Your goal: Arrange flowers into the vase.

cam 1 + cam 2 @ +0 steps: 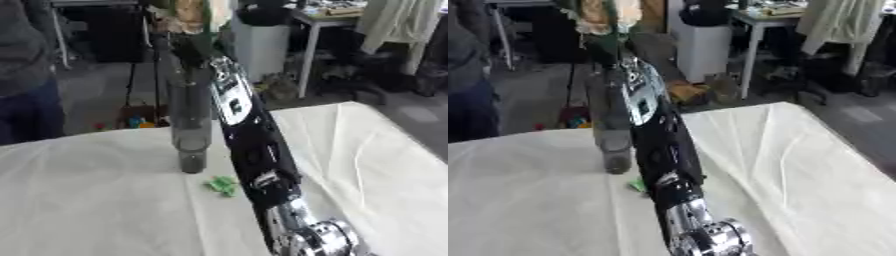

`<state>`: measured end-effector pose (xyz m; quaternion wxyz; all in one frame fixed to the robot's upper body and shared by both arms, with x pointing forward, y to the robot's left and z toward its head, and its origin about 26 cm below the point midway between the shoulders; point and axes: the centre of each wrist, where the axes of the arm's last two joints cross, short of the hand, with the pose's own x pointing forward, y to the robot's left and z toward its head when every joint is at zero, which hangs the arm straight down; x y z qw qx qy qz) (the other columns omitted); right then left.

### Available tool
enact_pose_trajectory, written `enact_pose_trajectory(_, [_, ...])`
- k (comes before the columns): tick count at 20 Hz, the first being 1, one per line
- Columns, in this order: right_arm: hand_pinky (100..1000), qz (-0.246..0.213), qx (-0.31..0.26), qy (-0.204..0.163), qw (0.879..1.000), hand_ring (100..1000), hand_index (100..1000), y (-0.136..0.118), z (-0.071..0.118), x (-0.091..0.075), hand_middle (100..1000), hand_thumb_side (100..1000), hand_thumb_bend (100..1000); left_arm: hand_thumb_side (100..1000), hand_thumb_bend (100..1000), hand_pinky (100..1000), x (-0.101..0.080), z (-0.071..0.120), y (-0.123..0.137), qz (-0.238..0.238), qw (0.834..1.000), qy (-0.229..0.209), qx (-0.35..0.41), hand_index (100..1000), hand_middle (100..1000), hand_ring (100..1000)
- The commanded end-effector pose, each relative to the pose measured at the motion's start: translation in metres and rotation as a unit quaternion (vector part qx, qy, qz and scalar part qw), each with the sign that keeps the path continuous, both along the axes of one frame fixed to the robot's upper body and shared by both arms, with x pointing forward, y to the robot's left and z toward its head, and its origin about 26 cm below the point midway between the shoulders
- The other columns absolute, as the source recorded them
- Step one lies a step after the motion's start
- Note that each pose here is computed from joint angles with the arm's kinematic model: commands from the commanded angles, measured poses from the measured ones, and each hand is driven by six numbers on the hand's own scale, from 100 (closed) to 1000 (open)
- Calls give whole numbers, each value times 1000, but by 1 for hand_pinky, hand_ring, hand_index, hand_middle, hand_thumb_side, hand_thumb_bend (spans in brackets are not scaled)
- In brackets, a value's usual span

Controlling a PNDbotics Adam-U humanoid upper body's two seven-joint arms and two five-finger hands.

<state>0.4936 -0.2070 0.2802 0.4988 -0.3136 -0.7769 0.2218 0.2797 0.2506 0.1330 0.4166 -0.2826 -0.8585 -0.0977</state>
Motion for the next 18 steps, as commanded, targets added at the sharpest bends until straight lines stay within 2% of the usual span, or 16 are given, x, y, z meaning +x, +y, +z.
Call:
enact_pose_trajectory(1, [858,5,-5,-13,1000,847,569,-2,14,0,588,702,100,728,744,627,0,5,7,6,1000,-4,12,694,451,536])
enact_pose_trajectory(15, [860,9,-8,22,1000,848,566,-6,-15,8,588,702,100,729,744,627,-1,-1,11,13,1000,10,17,694,452,536])
enact_pose_trajectory(18, [858,9,-9,29,1000,849,593,-7,-21,9,590,706,100,729,744,627,-1,-2,11,13,1000,11,18,694,452,536])
